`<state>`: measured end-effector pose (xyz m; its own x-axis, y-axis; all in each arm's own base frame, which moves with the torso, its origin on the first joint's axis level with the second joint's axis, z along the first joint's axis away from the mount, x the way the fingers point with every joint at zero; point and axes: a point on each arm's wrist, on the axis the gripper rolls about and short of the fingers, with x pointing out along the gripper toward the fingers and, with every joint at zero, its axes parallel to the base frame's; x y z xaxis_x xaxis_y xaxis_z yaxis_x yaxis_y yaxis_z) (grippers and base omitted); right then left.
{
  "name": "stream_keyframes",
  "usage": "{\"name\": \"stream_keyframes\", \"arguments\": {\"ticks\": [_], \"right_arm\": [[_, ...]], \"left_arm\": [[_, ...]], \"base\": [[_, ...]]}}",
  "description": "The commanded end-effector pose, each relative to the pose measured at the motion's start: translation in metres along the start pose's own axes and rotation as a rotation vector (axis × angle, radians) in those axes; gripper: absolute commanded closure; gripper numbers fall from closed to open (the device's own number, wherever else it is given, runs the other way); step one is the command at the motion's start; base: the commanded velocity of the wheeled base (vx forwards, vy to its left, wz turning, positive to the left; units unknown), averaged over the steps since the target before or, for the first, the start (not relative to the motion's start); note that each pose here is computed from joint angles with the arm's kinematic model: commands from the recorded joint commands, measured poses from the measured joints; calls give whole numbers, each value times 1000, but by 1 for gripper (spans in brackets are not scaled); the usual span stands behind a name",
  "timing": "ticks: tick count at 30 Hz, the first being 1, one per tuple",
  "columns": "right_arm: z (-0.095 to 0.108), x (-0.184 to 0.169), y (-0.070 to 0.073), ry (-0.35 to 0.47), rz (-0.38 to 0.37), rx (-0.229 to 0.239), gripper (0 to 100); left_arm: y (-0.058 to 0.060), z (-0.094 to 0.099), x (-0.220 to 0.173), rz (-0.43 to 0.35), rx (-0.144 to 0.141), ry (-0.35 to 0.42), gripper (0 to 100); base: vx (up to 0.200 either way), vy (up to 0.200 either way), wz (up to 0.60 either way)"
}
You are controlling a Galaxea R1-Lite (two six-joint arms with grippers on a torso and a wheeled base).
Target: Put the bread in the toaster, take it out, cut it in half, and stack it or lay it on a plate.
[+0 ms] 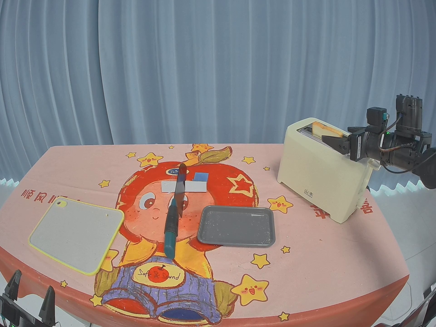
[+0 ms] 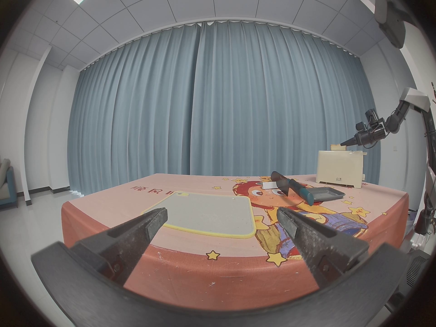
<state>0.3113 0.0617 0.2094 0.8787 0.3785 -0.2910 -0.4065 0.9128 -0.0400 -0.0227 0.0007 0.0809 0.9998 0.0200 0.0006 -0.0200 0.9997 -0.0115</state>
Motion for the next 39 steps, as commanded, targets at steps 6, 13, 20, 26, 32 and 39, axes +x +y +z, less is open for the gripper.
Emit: {"name": "stream_keyframes", "arguments": {"ticks": [6, 13, 20, 26, 32, 39], "right_arm": [[-3, 15, 3, 18, -5, -4, 0], [-4, 21, 1, 24, -30, -4, 0], [-3, 19, 3, 20, -26, -2, 100], [3, 10, 5, -4, -26, -6, 100], [14, -2, 6, -46, -33, -3, 100], [27, -22, 6, -103, -52, -10, 100]], "left_arm": [[0, -5, 1, 0, 0, 18, 0], [0, -5, 1, 0, 0, 18, 0], [0, -5, 1, 0, 0, 21, 0], [0, -5, 1, 0, 0, 19, 0], [0, -5, 1, 0, 0, 21, 0], [0, -5, 1, 0, 0, 21, 0]], "base": [[0, 0, 0], [0, 0, 0], [0, 0, 0], [0, 0, 0], [0, 0, 0], [0, 0, 0]]}}
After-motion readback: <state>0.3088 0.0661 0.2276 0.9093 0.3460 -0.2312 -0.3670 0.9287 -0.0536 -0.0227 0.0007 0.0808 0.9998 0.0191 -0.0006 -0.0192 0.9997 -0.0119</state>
